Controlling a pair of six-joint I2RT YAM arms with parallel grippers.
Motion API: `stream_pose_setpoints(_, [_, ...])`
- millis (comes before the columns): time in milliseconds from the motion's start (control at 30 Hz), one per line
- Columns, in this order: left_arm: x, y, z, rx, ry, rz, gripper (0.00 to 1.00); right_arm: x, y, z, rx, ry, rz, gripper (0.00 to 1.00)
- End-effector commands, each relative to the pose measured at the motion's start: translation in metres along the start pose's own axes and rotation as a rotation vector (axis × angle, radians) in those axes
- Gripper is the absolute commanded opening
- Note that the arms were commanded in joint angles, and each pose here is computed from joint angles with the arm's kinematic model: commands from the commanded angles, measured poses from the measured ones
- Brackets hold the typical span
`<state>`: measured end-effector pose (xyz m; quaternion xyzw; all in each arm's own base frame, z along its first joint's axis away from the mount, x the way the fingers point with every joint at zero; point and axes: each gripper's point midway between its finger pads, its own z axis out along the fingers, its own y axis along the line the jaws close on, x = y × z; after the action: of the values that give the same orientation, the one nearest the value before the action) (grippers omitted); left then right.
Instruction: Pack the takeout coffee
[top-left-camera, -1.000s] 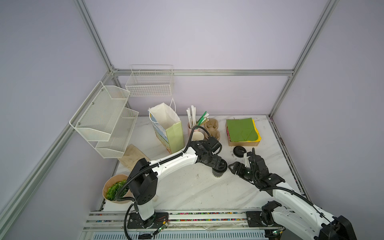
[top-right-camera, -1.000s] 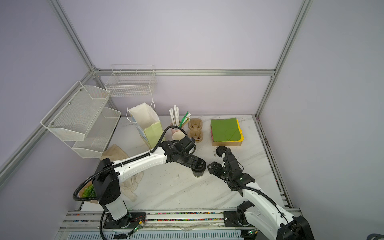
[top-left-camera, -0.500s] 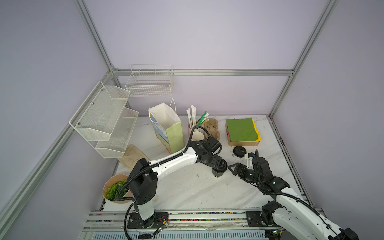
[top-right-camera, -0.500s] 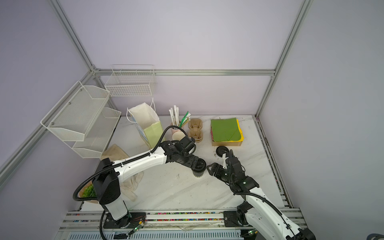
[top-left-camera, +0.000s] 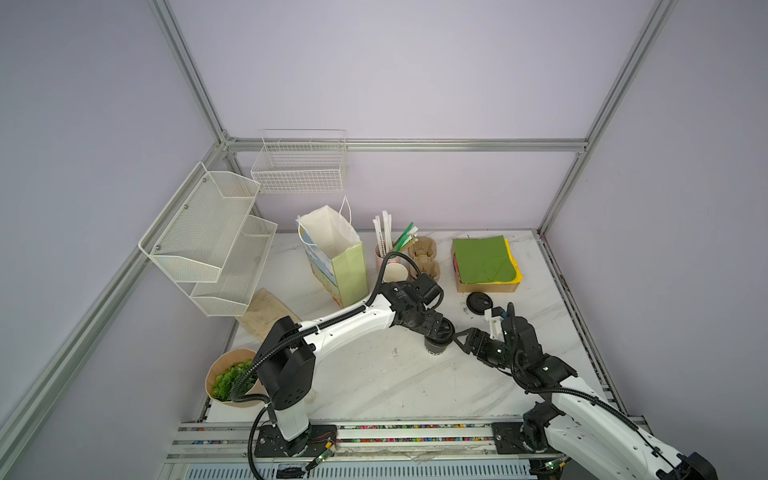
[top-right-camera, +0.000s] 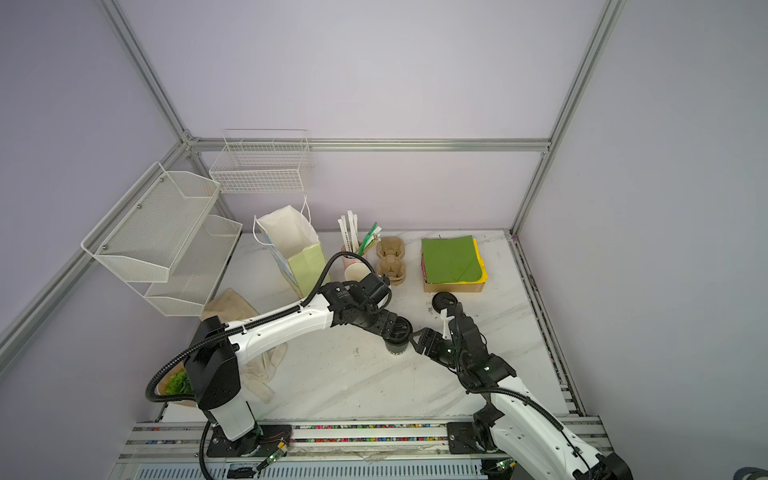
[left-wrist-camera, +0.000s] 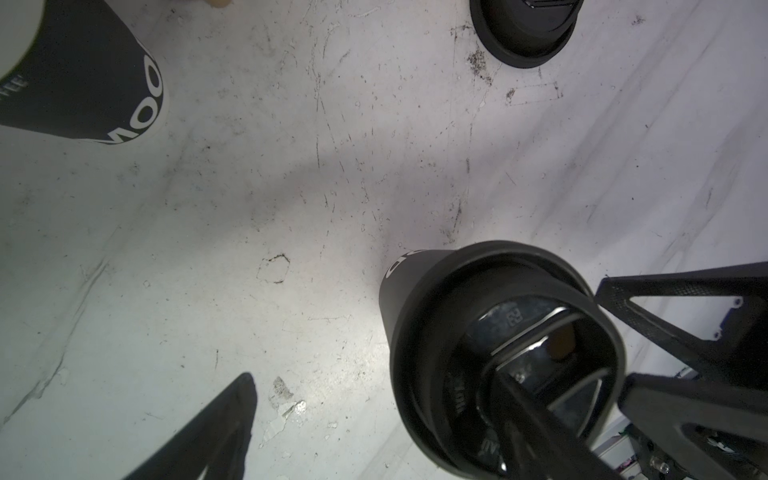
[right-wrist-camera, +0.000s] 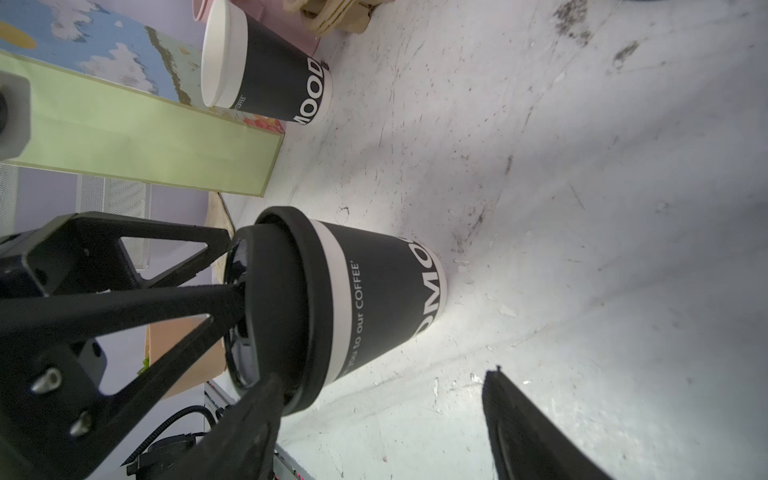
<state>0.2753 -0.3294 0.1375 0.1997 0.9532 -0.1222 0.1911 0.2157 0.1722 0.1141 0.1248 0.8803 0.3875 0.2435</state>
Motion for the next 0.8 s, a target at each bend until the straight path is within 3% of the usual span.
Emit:
stream_pose_setpoints(0, [0.033,0.018,0.013,-0.057,0.110,0.005,0.87,-0.001,0.000,0.004,0.004,-0.014,0.006,0.79])
stream_pose_setpoints(400, [0.039,0.017,0.018,-0.044,0.122,-0.004,0.87,0.022,-0.062,0.023,0.213,0.036,0.076,0.76])
stream_pose_setpoints(767, [0.022,0.015,0.005,-0.019,0.076,-0.011,0.88,-0.022,0.005,-0.003,0.113,-0.052,-0.017,0.79])
